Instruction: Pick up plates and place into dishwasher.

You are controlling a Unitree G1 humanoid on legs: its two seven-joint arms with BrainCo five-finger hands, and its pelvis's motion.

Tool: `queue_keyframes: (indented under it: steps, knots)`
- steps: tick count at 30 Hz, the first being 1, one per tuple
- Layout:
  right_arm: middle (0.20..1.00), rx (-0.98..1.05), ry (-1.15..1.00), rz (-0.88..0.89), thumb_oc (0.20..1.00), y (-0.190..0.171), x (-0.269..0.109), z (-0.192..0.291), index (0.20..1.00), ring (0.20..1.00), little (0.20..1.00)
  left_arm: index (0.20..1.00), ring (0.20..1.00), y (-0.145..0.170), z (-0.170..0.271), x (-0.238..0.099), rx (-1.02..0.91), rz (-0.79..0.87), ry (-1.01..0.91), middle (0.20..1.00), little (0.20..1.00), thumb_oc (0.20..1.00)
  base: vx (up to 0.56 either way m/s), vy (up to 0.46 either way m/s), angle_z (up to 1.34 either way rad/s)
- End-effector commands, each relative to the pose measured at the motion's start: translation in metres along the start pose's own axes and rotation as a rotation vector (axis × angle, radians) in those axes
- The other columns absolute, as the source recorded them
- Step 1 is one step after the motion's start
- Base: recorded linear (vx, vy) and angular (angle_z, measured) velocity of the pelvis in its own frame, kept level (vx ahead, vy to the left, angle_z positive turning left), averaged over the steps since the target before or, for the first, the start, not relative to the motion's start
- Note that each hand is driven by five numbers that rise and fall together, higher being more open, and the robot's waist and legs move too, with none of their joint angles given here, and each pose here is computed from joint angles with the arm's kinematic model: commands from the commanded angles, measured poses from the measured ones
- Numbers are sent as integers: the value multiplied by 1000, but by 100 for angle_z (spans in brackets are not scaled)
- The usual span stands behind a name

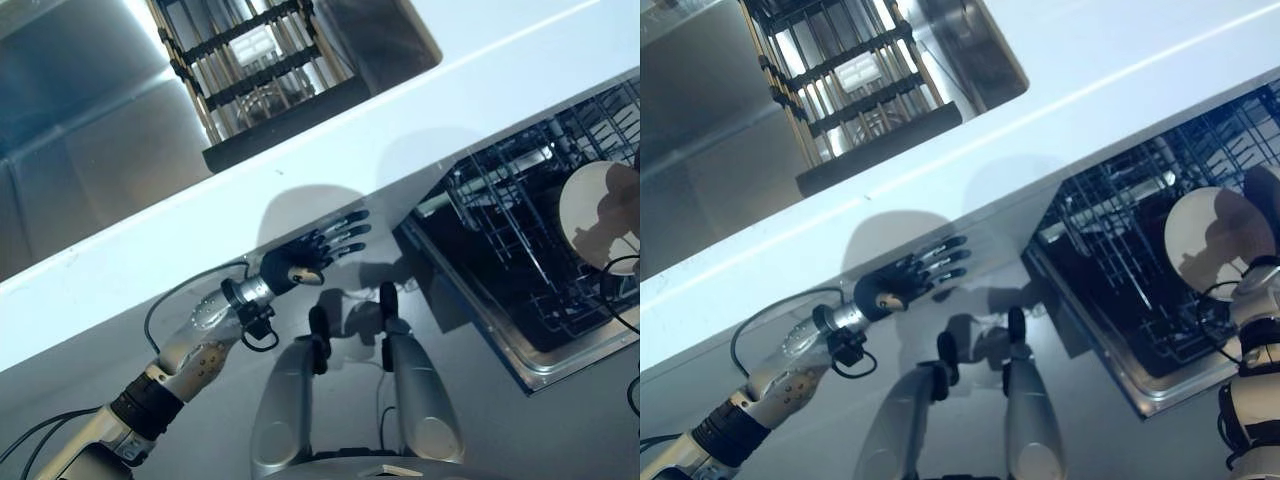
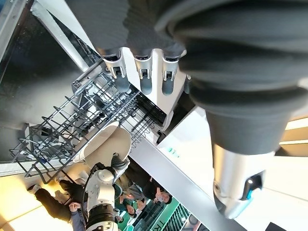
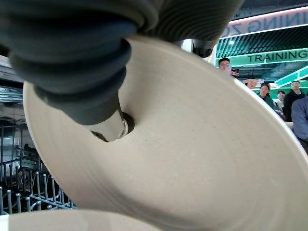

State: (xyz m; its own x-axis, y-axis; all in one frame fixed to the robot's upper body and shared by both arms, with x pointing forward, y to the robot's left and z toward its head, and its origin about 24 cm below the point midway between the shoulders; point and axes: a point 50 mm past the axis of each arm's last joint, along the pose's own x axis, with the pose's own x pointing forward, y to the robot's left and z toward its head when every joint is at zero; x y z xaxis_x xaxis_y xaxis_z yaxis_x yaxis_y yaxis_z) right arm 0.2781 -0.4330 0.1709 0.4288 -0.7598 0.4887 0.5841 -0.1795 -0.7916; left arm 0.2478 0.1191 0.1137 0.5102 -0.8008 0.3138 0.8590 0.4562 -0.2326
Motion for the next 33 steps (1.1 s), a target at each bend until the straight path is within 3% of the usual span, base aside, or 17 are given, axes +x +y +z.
queue_keyframes:
  steps: [1, 16, 23, 27, 33]
  knots:
    - [1000, -45, 57, -90, 1000, -20, 16, -4, 1000, 1000, 1000, 1000, 1000, -17, 12, 0, -6, -75, -84, 1000, 1000, 1000, 0, 0, 0]
    - [1000, 41, 94, -135, 1000, -21, 12, -15, 1000, 1000, 1000, 1000, 1000, -17, 5, -6, -13, -62, -73, 1000, 1000, 1000, 6, 10, 0]
    - [1000, 333, 104, -172, 1000, -21, 6, -15, 1000, 1000, 1000, 1000, 1000, -18, 0, -12, -45, -10, -87, 1000, 1000, 1000, 43, 76, -1]
    - [1000, 530, 83, 7, 1000, -11, -5, -15, 1000, 1000, 1000, 1000, 1000, -14, -10, -20, -86, 61, -79, 1000, 1000, 1000, 101, 87, -5]
    - [1000, 551, 25, 253, 1000, 13, -38, -26, 1000, 1000, 1000, 1000, 1000, -10, -22, -31, -122, 148, -71, 1000, 1000, 1000, 134, 61, -12]
